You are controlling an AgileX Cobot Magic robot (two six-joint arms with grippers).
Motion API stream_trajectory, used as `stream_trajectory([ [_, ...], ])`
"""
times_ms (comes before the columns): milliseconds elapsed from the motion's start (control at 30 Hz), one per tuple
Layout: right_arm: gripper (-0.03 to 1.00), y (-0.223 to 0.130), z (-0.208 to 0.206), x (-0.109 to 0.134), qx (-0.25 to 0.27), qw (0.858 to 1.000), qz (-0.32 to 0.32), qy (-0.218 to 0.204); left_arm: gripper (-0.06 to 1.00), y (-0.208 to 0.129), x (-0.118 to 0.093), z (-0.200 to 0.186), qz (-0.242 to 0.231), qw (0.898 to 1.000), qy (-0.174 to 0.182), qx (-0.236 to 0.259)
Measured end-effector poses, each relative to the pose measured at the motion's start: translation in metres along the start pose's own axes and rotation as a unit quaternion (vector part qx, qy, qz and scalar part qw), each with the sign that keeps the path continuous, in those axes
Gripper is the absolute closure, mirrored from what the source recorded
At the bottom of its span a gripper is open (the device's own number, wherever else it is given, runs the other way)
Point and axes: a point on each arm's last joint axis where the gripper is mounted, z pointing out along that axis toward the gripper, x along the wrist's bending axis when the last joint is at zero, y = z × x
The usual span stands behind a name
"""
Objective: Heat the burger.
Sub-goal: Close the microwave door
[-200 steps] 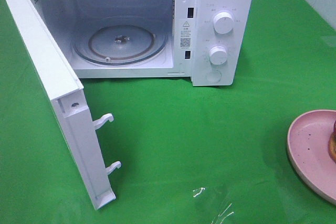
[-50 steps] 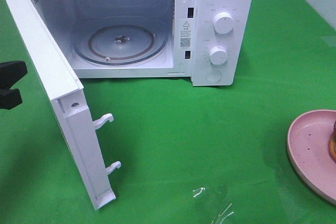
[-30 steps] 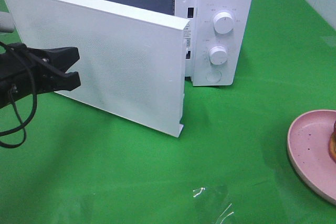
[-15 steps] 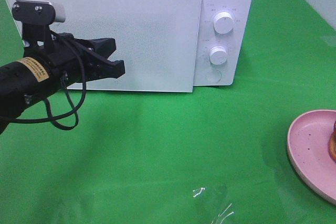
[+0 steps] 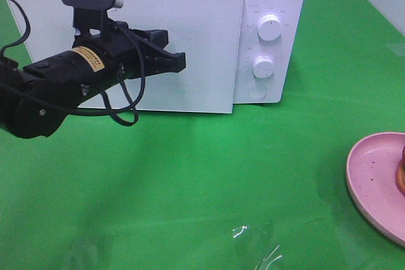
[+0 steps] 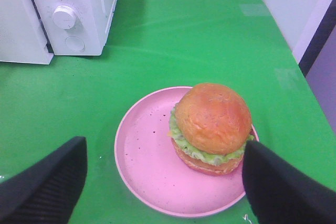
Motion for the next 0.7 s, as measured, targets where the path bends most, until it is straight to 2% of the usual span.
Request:
stream_trajectory([
  [300,0.20,0.000,0.000,0.000,0.000,1.000,0.000,0.000,0.94,0.005,-0.002,0.023,-0.005,1.000,0.002,-0.002],
  [700,0.20,0.000,0.000,0.000,0.000,1.000,0.000,0.000,0.94,0.003,-0.015,0.050,0.017,1.000,-0.017,0.015],
])
